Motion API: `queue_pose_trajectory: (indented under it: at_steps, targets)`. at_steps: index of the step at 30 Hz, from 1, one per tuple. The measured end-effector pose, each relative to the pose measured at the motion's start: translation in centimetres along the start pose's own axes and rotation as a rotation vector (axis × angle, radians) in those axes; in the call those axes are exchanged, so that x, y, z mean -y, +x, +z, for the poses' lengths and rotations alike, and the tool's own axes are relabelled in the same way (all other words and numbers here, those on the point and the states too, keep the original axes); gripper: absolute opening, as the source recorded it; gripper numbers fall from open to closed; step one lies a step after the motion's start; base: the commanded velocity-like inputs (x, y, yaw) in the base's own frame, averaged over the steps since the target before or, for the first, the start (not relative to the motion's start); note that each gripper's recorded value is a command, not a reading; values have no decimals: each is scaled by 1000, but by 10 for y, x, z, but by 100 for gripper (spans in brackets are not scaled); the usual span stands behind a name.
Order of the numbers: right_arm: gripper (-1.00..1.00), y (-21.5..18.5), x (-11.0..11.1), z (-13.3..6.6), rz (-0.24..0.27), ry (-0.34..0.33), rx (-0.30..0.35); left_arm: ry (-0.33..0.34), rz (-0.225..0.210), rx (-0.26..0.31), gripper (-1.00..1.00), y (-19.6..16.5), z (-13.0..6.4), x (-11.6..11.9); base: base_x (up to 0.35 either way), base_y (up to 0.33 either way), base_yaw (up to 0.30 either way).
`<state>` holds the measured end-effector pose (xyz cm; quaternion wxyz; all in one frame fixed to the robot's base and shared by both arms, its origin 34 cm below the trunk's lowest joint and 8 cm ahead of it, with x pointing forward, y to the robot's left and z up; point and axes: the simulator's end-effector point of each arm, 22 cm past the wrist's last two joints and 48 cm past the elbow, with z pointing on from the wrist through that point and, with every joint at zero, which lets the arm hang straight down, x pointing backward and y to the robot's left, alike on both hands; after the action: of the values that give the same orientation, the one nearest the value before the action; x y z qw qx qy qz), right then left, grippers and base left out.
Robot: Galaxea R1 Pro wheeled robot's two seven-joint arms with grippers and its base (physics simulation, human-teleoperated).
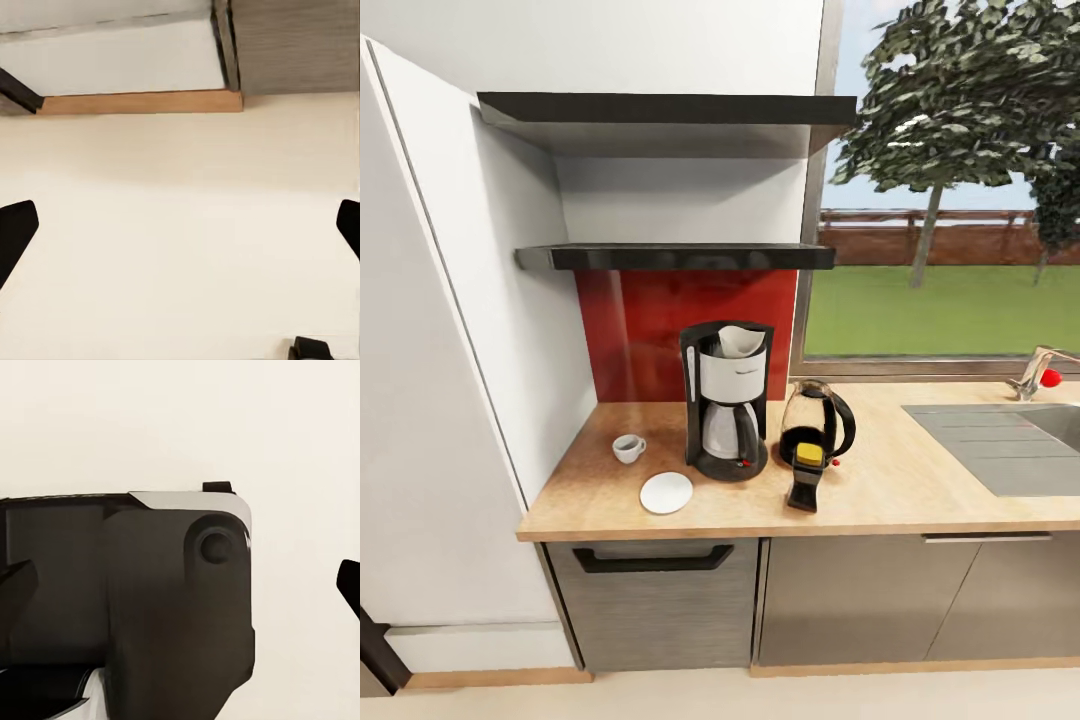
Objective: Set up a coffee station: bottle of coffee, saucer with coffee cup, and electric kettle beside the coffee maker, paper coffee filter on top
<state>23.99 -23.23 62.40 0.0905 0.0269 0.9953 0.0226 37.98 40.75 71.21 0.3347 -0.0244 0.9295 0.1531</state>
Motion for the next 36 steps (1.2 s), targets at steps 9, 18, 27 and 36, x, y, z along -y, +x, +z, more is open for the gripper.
queue_pose_trajectory:
  at_steps: [9,18,27,36]
  targets:
    - [100,-8,-1,0,4,-1,32,22,-44,349,100,-148,-13,37,0,0,0]
    - [100,-23,-6,-1,-1,-8,102,81,-40,649,100,-318,-33,76,0,0,0]
    - [100,-27,-8,-2,-3,-10,123,61,-174,831,100,-435,-67,54,0,0,0]
    - [100,-27,-7,-2,-3,-10,123,93,-264,765,100,-533,-83,43,0,0,0]
